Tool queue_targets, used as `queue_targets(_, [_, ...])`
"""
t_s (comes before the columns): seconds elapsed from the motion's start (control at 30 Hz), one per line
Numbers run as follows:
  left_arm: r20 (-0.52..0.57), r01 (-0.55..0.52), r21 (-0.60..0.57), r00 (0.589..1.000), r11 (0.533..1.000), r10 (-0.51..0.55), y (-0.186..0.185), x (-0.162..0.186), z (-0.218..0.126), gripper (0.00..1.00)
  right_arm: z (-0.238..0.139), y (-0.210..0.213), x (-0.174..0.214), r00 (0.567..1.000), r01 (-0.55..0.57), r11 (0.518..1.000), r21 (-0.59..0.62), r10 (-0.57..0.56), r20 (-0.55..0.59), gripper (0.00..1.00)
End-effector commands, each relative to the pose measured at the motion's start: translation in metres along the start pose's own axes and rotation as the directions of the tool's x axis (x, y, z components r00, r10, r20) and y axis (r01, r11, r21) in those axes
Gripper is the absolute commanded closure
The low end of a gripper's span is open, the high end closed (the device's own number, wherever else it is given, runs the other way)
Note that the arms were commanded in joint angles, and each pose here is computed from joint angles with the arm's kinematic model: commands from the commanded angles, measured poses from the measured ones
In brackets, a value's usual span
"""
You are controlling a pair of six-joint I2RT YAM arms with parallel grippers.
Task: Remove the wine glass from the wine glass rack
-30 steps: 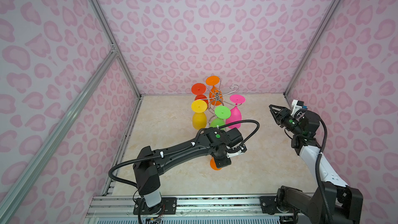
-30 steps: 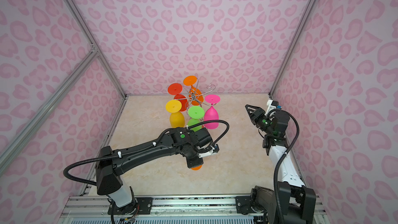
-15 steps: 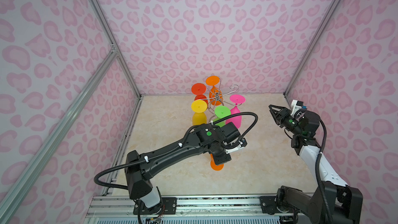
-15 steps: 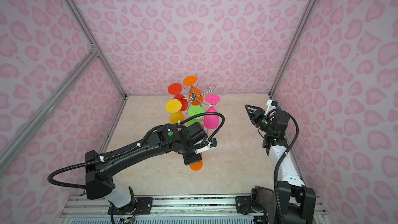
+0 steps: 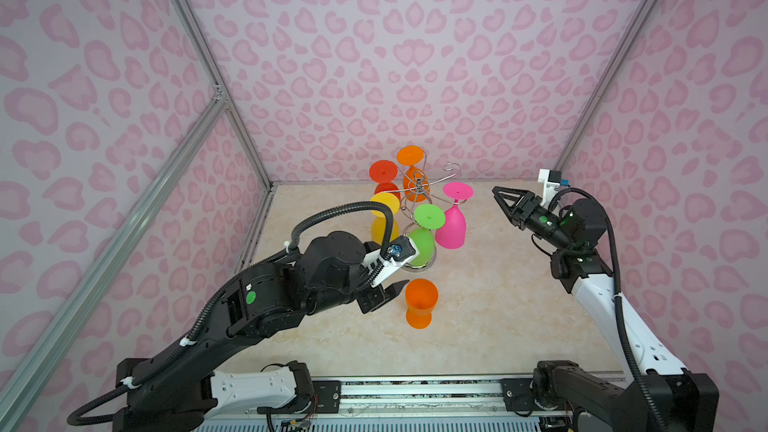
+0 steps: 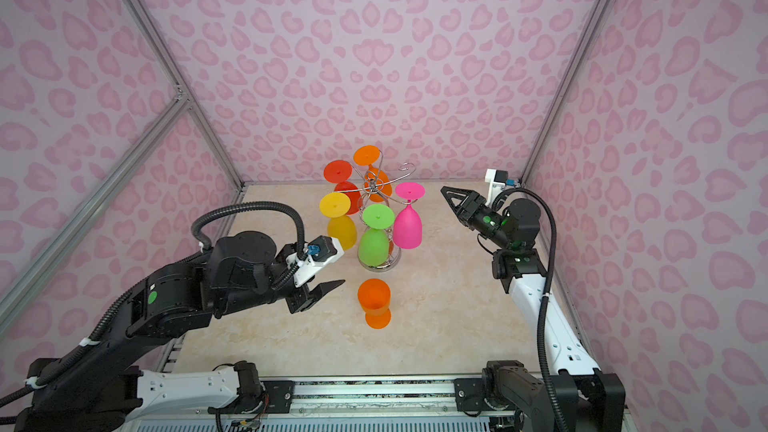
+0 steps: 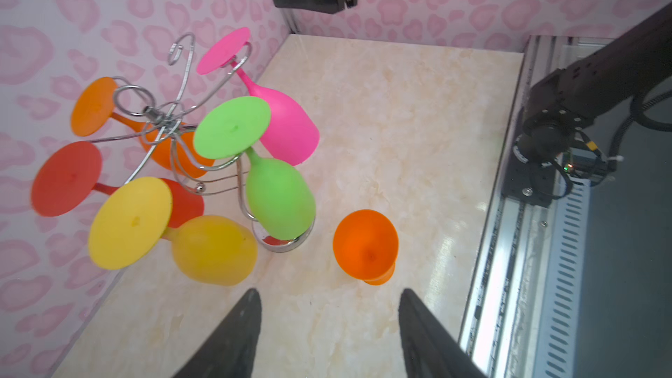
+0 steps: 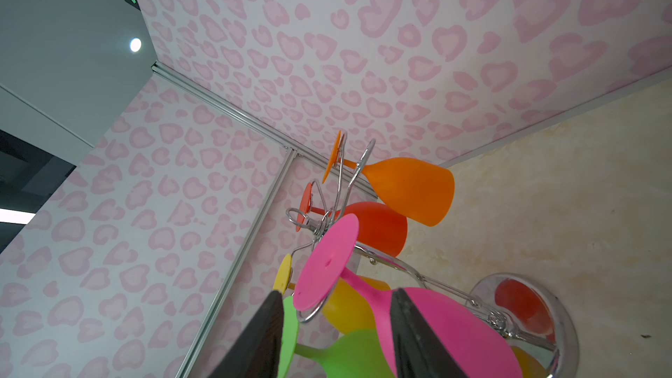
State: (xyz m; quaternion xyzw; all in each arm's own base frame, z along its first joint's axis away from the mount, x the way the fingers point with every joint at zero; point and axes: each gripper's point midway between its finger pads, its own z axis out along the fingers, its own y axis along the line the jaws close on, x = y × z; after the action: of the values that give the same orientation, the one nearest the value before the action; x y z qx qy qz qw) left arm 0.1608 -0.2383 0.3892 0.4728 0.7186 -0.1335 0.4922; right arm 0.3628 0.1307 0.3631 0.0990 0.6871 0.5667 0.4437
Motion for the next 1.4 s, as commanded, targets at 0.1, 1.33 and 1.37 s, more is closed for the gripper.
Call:
queue_targets(0.1, [0.228, 0.229, -0.407, 0.963, 0.884, -0.145, 0.083, -0.021, -0.028, 0.12, 0.023, 0.002, 0.013, 0.999, -0.005, 1.0, -0.002, 0.005, -0.035, 0.51])
queue_targets(1.33, [0.28, 0.341, -0.411, 0.93, 0.846, -0.239, 0.1, 0.004, -0.018, 0.02, 0.055, 0.002, 0.028, 0.994, -0.005, 1.0, 0.025, 0.008, -0.111, 0.82])
queue_targets(1.37, [0.278, 0.34, -0.41, 0.93, 0.847, -0.239, 0.099, 0.004, -0.017, 0.02, 0.055, 0.002, 0.028, 0.994, -0.002, 1.0, 0.025, 0.005, -0.11, 0.83])
